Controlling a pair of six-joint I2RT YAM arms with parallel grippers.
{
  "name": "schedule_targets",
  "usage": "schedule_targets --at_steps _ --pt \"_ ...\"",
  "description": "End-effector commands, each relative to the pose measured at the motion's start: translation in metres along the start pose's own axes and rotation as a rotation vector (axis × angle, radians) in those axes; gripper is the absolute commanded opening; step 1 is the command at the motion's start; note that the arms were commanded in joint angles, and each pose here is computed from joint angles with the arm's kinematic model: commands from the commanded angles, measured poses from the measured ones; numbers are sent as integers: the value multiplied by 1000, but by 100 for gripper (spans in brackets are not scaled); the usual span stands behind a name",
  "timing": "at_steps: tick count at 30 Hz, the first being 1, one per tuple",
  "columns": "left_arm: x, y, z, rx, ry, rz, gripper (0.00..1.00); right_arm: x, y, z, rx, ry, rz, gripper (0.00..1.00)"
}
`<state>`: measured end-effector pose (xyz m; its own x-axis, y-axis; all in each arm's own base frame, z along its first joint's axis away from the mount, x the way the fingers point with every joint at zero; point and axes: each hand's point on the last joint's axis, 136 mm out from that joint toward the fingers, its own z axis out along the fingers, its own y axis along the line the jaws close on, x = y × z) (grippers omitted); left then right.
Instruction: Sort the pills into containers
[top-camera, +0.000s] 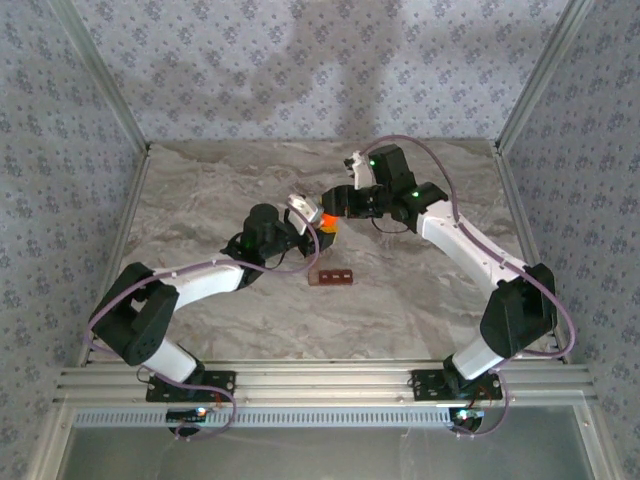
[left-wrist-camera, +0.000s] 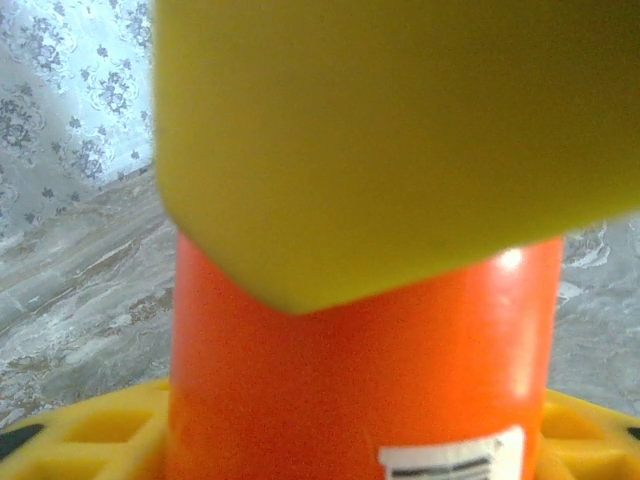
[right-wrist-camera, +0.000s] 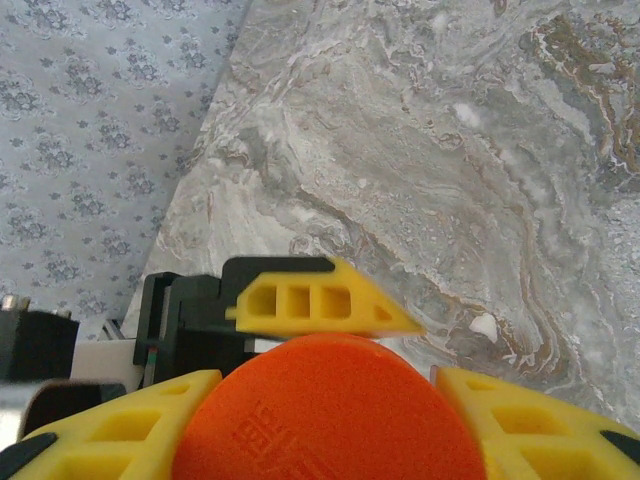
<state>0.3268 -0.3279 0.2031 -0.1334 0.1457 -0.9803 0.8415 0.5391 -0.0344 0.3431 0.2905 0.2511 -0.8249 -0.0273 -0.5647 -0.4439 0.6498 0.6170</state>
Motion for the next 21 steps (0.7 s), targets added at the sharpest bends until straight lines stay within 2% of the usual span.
schedule_targets --at_steps 1,2,4,6,8,10,13,21 --pt "-33 0 -6 -7 -64 -9 48 3 5 1 -19 9 -6 36" --pt "-33 2 -7 -15 -61 -19 46 3 6 -1 -20 12 -5 40" --pt "-34 5 -9 -33 -49 -39 42 5 6 -5 -26 19 4 53" --pt "-34 8 -11 -51 -35 -58 38 0 3 -13 -19 -7 19 65" --pt "-35 10 -12 -60 -27 -73 36 -7 -1 -24 -20 -50 40 73" --pt "-36 13 -14 -69 -21 -95 33 -15 -3 -36 -37 -103 65 76" --pt "-35 17 -14 -82 5 -134 23 -22 -8 -50 -38 -166 102 78" --pt "-39 9 -15 -38 13 -108 22 -31 -14 -57 -18 -248 169 79"
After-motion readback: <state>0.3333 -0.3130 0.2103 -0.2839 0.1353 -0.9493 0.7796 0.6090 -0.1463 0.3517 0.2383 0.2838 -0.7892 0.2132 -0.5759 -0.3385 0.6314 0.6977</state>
